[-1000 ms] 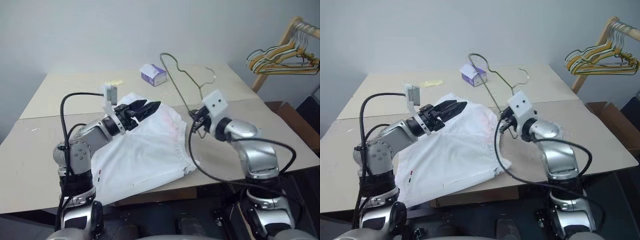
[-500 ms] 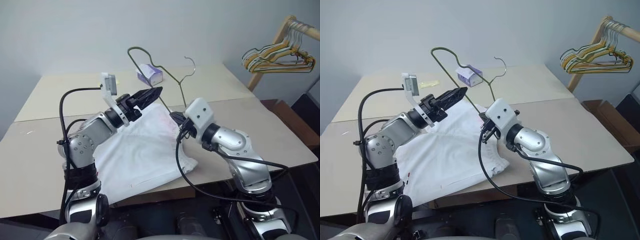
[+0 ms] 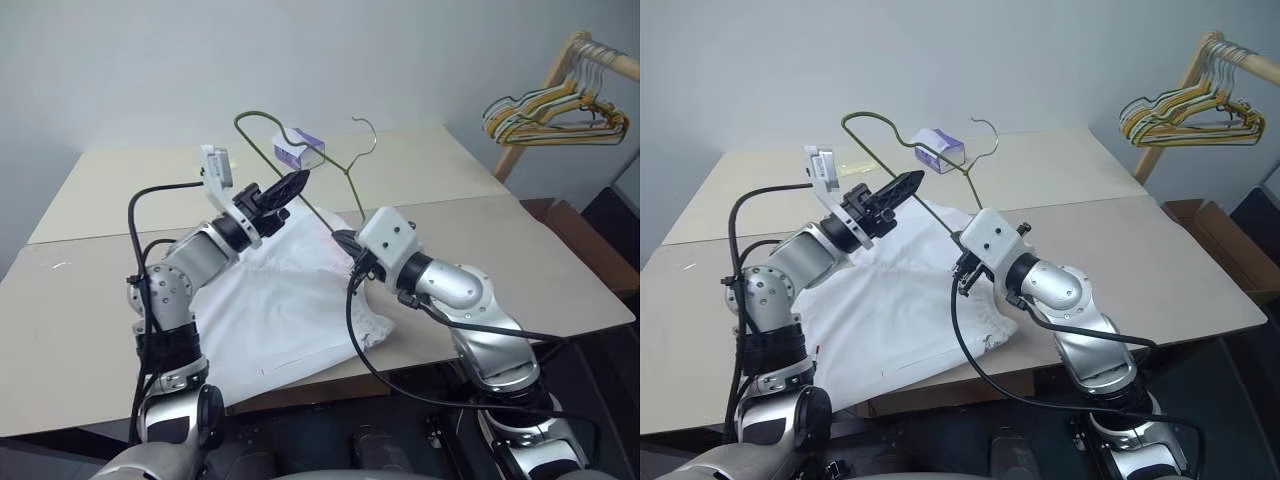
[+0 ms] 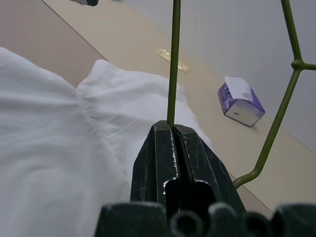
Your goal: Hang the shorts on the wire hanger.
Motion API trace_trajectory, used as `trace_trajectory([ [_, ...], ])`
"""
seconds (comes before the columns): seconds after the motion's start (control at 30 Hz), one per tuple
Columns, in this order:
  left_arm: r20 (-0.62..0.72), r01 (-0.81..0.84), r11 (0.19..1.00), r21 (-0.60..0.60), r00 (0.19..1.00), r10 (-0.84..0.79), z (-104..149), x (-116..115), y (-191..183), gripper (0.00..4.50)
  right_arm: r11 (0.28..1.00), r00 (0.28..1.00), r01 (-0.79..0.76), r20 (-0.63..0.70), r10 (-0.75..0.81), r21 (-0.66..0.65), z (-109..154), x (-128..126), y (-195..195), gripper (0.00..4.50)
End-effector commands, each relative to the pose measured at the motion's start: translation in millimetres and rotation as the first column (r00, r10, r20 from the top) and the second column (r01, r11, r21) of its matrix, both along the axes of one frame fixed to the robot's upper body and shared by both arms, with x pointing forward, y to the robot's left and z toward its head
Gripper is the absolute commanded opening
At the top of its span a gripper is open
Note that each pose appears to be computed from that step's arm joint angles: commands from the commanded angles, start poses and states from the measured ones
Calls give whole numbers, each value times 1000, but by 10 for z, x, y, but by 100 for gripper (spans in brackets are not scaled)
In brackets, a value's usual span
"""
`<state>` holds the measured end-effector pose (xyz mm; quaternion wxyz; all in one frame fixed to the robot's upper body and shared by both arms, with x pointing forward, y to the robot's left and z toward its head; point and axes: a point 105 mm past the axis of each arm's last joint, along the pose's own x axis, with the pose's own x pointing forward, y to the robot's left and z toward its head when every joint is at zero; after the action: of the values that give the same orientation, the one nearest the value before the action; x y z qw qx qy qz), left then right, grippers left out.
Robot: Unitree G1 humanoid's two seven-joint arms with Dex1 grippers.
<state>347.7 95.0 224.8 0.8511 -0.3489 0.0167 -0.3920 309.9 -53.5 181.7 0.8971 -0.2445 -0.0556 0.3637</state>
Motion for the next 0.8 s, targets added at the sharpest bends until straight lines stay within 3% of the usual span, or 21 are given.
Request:
trace_trajectory([
  [0.03, 34, 1, 1000, 17, 999, -2, 80, 11, -50, 3, 1000, 990, 16, 144, -14, -17, 173, -19, 10, 0],
  [0.07, 37, -4, 1000, 26, 999, 3, 73, 14, -51, 3, 999, 987, 15, 161, -11, -28, 175, -22, 13, 0],
  [0.17, 72, -18, 998, 59, 997, 14, 68, 7, -51, 0, 1000, 985, 12, 174, -9, -19, 191, -21, 31, 73],
  [0.4, 137, -44, 995, 85, 990, 32, 116, 43, 72, 0, 1000, 974, -30, 224, 28, 7, 354, -73, -24, 315],
  [0.53, 221, -1, 994, 113, 975, -24, 242, -3, 208, 0, 988, 993, -99, 69, 91, 119, 427, -121, -179, 447],
  [0.67, 367, 181, 979, 89, 908, -201, 496, -262, 436, 0, 947, 952, -205, -176, 252, 249, 440, -186, -407, 447],
  [0.8, 485, 317, 935, 159, 800, -354, 643, -510, 617, 0, 886, 795, -300, -421, 437, 353, 416, -301, -582, 447],
])
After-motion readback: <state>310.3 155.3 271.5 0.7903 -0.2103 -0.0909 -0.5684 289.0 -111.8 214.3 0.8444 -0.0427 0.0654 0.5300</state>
